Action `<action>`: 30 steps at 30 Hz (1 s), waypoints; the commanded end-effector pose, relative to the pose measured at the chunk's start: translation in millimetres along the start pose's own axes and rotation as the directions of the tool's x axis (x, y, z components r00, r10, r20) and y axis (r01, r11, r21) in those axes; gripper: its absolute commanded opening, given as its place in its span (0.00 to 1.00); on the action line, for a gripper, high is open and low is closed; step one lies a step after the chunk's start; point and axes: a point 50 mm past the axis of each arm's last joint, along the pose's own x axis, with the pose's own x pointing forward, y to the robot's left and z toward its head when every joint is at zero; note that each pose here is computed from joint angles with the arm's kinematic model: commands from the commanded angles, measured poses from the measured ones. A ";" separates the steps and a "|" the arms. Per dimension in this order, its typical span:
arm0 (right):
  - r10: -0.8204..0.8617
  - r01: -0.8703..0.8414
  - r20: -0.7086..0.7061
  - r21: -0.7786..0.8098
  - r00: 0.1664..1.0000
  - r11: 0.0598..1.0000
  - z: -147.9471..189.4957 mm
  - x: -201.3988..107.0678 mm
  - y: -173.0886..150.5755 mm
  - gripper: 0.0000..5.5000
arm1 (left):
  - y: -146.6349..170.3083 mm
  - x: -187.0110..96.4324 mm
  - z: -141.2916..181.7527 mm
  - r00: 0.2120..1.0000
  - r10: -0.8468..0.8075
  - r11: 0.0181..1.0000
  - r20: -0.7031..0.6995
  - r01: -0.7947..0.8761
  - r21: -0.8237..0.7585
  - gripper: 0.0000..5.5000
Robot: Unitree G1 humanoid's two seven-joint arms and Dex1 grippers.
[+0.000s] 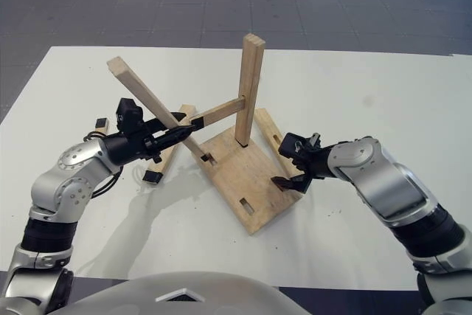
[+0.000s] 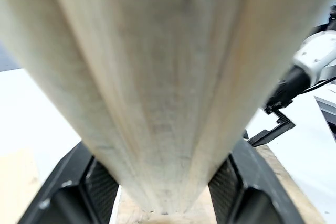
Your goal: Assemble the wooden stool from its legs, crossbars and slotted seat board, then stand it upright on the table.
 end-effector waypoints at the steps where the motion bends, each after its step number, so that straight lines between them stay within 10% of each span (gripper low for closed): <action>1: -0.028 0.028 0.012 -0.018 1.000 0.999 5.7 -2.4 -6.5 0.92 | 4.5 2.2 -15.8 0.999 0.037 0.998 -0.019 -0.038 -0.046 0.37; 30: -0.001 0.002 0.028 -0.040 1.000 0.999 13.3 1.7 -4.0 0.92 | 19.3 5.4 -16.1 0.999 -0.033 0.998 0.000 0.033 -0.045 0.37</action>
